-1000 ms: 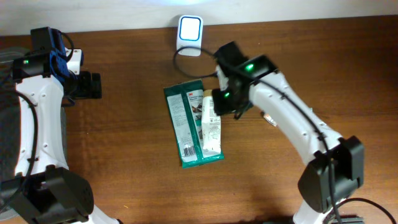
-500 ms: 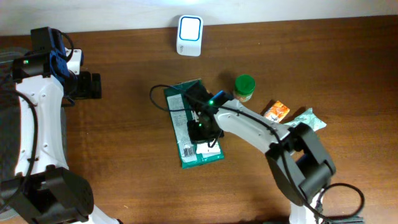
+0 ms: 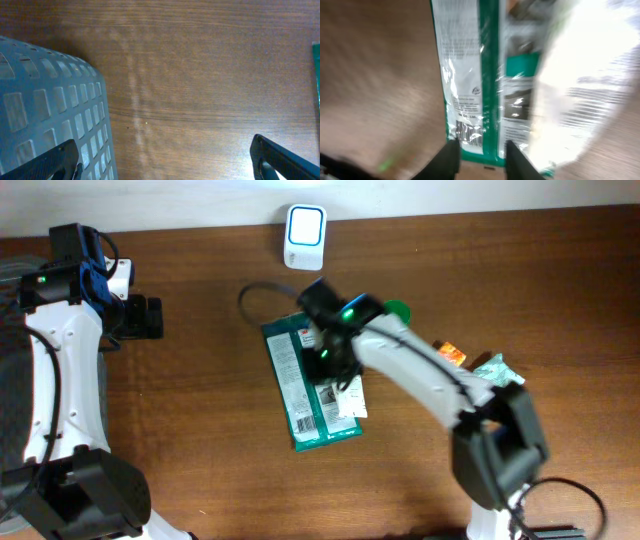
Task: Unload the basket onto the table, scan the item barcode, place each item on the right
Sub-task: 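Grasp the white tube lying on the gloves pack with the right gripper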
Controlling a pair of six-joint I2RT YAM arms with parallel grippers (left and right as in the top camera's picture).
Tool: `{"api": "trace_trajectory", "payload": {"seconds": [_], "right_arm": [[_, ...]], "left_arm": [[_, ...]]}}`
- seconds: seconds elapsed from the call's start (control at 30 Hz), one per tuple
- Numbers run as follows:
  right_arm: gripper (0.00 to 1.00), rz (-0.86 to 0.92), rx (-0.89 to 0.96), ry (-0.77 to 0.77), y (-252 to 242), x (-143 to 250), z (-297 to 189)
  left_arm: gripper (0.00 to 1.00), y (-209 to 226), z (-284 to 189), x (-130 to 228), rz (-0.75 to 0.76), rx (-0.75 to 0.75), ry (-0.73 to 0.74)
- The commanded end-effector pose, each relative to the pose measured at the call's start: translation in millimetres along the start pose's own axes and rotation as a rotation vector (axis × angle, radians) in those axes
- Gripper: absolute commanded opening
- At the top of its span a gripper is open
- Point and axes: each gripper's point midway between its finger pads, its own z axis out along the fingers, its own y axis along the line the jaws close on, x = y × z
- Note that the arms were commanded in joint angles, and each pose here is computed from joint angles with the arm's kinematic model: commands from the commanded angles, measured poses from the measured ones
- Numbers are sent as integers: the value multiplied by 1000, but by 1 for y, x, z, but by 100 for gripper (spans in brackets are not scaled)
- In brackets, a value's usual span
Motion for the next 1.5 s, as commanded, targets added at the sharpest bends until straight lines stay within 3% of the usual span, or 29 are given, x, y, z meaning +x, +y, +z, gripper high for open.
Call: {"api": "trace_trajectory", "payload": {"seconds": [0.0, 0.17, 0.4, 0.73, 0.87, 0.97, 1.07, 1.27, 1.47], "right_arm": [[31, 123, 13, -69, -49, -21, -43], [38, 168, -87, 35, -95, 1, 1], [55, 175, -145, 10, -100, 15, 47], [54, 112, -224, 29, -79, 26, 95], [33, 119, -258, 11, -73, 20, 94], [26, 133, -292, -11, -57, 13, 95], [4, 144, -249, -25, -52, 14, 102], [4, 74, -213, -47, -46, 6, 69], [4, -73, 214, -85, -63, 3, -3]], "left_arm": [[99, 3, -8, 0, 5, -11, -17], [99, 3, -8, 0, 5, -11, -17], [99, 3, -8, 0, 5, -11, -17], [99, 3, -8, 0, 5, -11, -17], [99, 3, -8, 0, 5, -11, -17], [100, 3, -8, 0, 5, -11, -17], [100, 3, -8, 0, 5, -11, -17], [99, 3, -8, 0, 5, -11, -17], [99, 3, -8, 0, 5, -11, -17]]}}
